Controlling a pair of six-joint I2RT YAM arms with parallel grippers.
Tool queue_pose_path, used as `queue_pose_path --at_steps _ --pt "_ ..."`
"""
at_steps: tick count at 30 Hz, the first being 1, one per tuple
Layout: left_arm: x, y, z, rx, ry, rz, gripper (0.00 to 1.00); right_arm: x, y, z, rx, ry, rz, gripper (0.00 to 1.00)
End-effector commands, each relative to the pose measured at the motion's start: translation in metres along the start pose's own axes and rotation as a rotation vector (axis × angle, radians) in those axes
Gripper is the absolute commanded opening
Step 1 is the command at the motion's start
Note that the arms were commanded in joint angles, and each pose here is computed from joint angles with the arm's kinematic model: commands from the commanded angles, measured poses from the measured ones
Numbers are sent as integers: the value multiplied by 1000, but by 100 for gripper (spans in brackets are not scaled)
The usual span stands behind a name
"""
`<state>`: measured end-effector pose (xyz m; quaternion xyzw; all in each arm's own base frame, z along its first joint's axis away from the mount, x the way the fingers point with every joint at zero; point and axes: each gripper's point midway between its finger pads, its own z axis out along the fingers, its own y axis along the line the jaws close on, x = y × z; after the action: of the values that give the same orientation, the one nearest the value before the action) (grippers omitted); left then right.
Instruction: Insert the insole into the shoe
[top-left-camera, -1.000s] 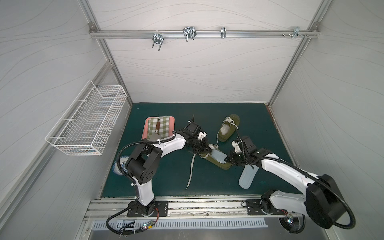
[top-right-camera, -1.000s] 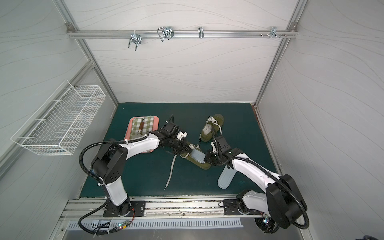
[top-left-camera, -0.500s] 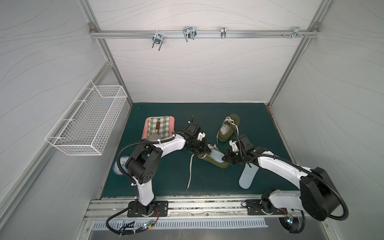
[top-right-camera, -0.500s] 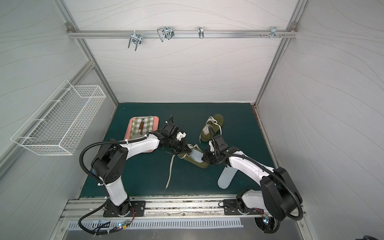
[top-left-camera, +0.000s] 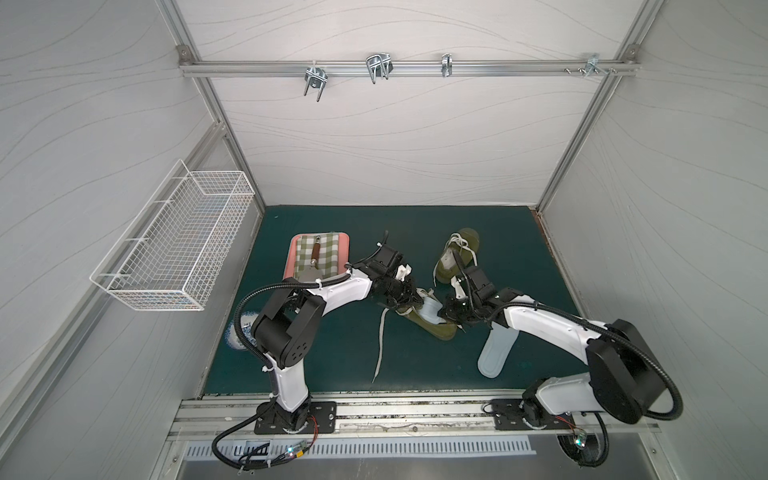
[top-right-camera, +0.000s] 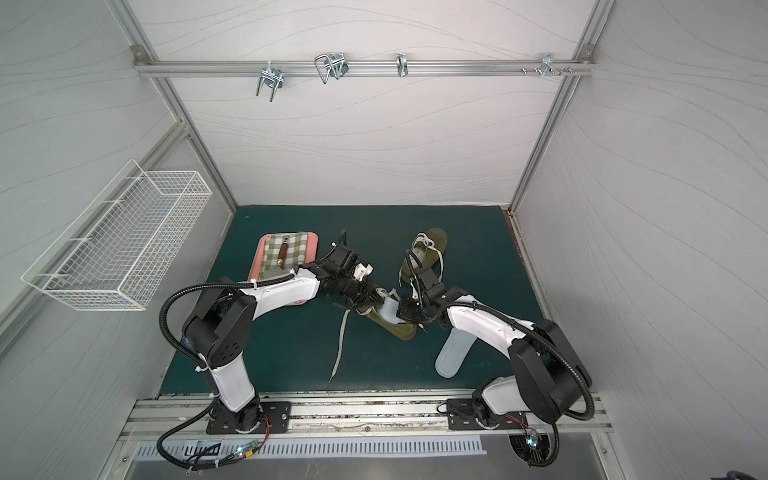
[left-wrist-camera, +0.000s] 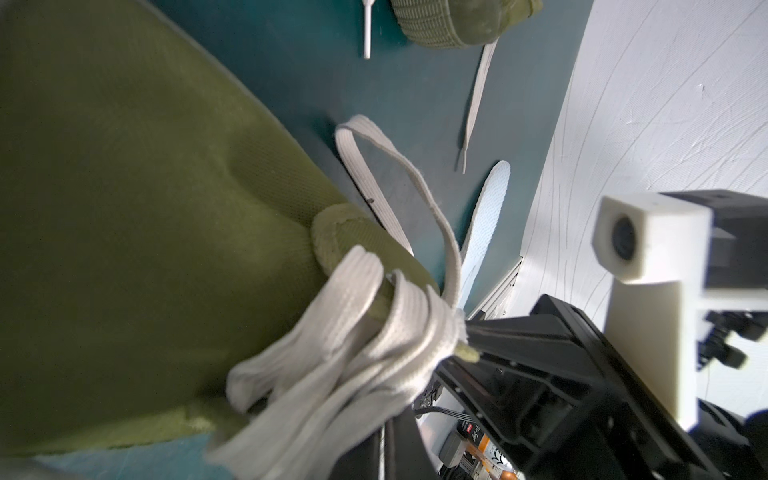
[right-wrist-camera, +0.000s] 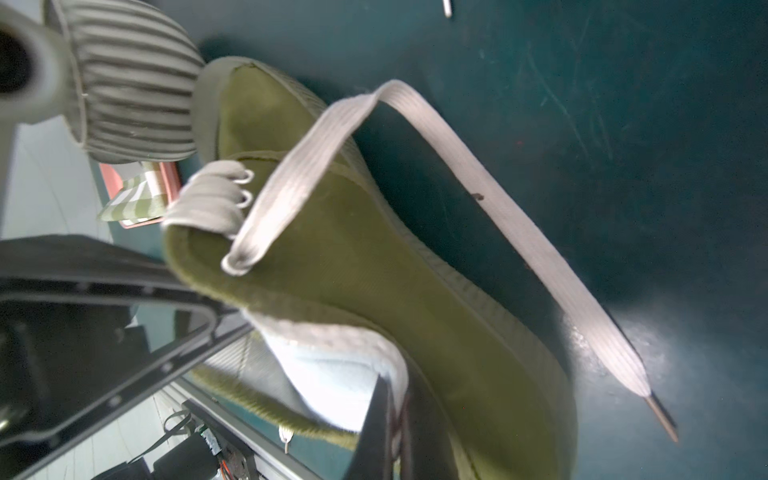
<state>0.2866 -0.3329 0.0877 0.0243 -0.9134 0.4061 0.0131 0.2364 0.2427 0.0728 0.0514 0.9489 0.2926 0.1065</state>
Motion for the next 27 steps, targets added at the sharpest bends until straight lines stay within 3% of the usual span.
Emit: queue_pose_path --at_steps 1,9,16,21,27 --pt "13 -29 5 91 48 52 0 -7 20 7 -66 -31 -8 3" --pt "13 -30 3 88 43 56 0 1 6 13 14 -13 -32 3" --pt "12 -28 5 85 41 53 0 22 23 8 46 41 -228 0" --pt "12 -26 7 85 43 41 0 28 37 7 -21 62 -207 0" --pt "12 -25 7 84 41 38 0 30 29 8 93 63 -249 0"
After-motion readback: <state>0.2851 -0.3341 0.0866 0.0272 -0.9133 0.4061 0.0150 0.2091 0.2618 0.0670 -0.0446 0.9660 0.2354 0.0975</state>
